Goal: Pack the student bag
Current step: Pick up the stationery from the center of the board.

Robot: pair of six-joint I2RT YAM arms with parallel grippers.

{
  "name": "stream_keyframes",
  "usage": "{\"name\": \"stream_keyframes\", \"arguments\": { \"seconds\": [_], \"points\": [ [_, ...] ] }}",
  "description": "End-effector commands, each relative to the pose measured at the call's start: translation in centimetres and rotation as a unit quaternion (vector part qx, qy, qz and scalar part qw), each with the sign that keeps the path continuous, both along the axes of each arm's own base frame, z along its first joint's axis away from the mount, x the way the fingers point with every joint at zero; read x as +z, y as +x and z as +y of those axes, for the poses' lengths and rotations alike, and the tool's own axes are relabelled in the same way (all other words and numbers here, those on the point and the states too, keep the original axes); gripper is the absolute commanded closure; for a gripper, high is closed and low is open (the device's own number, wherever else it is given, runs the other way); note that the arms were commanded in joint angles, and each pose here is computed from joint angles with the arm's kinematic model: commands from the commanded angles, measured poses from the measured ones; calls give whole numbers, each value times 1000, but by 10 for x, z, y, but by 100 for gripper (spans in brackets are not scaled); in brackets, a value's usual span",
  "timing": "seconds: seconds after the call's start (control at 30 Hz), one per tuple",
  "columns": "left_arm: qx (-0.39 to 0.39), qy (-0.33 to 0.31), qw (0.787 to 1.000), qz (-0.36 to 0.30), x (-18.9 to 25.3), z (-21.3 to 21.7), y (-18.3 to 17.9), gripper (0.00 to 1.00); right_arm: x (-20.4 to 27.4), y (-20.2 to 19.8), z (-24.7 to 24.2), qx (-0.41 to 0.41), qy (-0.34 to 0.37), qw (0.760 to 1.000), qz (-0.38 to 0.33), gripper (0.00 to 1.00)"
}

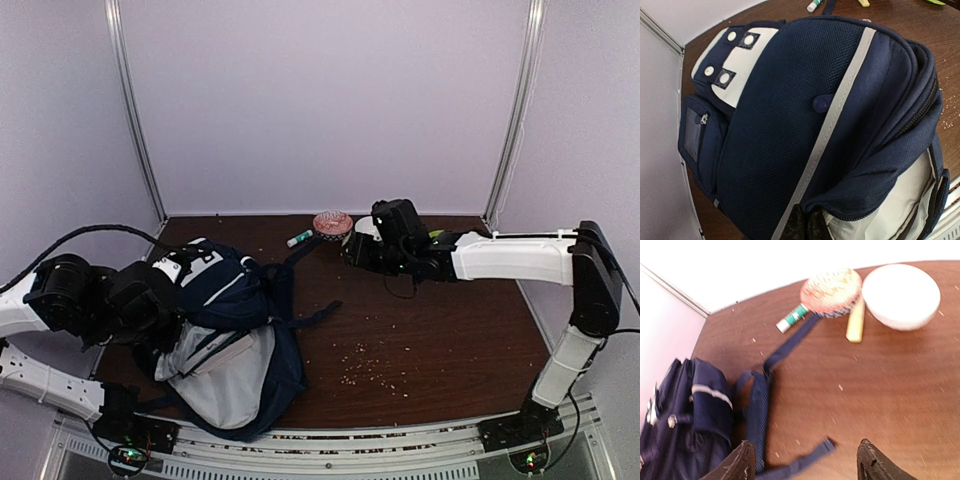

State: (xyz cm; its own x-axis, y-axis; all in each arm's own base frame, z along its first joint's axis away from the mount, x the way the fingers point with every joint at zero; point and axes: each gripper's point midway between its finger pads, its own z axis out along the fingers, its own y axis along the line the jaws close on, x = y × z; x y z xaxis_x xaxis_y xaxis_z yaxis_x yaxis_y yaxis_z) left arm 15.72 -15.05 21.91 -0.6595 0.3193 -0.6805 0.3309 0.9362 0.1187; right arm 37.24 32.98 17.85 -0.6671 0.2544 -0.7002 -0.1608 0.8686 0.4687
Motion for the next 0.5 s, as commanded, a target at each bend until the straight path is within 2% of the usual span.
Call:
{"name": "stream_keyframes", "arguments": {
  "seconds": [0.0,0.07,0.1,0.2,0.23,0.37,0.47],
  "points": [
    [16,-2,999,31,-21,8,-7,82,13,18,9,-3,-6,1000,-19,32],
    [-4,-17,999,29,-12,3,-9,47,11,12,9,4,7,1000,-12,32],
    [-12,-24,999,25,-6,3,-9,36,11,9,8,4,10,1000,-10,32],
    [-39,-54,998,3,24,2,-10,15,12,-2,-3,6,13,1000,-9,31],
    [-48,-67,997,-6,37,1,-10,5,18,-6,-7,7,17,1000,-13,31],
    [-104,-114,986,-63,101,-10,-8,2,35,-20,-17,19,29,999,-25,30],
    [-151,-130,969,-144,151,-34,3,2,45,-29,-24,26,37,998,-35,29]
  ]
}}
